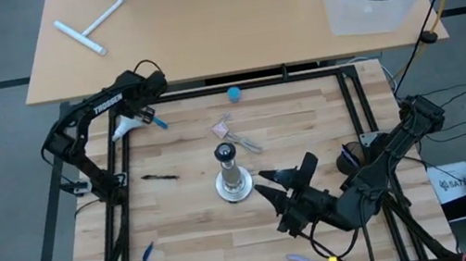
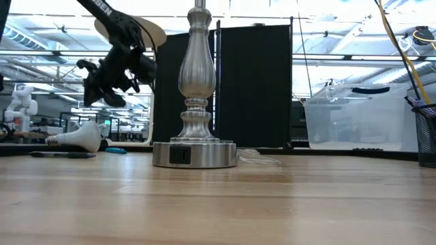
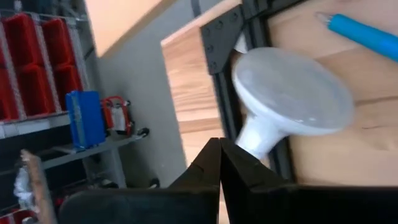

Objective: Screw lightbulb
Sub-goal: Insert the lightbulb into the lamp

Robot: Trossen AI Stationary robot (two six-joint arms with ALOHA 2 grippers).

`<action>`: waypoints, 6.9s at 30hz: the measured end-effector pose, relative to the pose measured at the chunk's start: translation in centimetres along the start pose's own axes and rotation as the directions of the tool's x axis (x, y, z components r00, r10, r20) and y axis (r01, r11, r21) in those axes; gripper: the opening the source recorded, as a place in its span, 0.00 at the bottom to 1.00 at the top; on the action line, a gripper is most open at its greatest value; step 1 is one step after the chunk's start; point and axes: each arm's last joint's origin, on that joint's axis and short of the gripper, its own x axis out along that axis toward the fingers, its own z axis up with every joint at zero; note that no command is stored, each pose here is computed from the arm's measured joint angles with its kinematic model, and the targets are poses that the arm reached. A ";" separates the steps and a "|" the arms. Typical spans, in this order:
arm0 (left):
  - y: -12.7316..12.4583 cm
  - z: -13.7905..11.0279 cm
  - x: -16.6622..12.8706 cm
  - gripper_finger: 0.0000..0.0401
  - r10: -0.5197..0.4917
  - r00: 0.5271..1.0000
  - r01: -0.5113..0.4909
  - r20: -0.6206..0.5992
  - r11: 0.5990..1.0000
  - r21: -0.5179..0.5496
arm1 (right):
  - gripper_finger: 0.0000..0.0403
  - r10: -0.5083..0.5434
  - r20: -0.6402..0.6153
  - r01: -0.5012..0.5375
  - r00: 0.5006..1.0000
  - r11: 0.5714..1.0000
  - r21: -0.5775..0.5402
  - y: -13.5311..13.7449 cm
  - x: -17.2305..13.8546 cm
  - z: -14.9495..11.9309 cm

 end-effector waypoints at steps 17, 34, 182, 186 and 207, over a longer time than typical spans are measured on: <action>-1.7 0.1 1.9 0.00 0.030 0.995 -0.022 0.094 0.996 -0.087 | 0.42 0.004 -0.003 -0.004 1.000 1.000 0.022 0.1 0.0 -0.1; -2.7 0.5 3.1 0.00 0.097 0.993 -0.088 0.065 0.989 -0.121 | 0.42 0.020 0.007 -0.020 1.000 0.999 0.038 0.4 -0.8 0.1; -5.5 -12.4 -5.8 0.64 -0.551 0.753 0.331 0.358 0.789 0.517 | 0.42 0.036 -0.068 -0.035 0.997 0.999 0.021 -1.3 7.5 -3.9; -5.0 -12.0 -5.2 0.64 -0.515 0.792 0.309 0.328 0.801 0.513 | 0.42 0.040 -0.076 -0.039 0.996 0.999 0.015 -1.2 7.5 -4.1; -5.6 -11.0 -1.3 0.64 -0.402 0.916 0.315 0.000 0.718 0.621 | 0.42 0.064 -0.130 -0.067 0.989 0.998 -0.020 -1.0 8.0 -5.0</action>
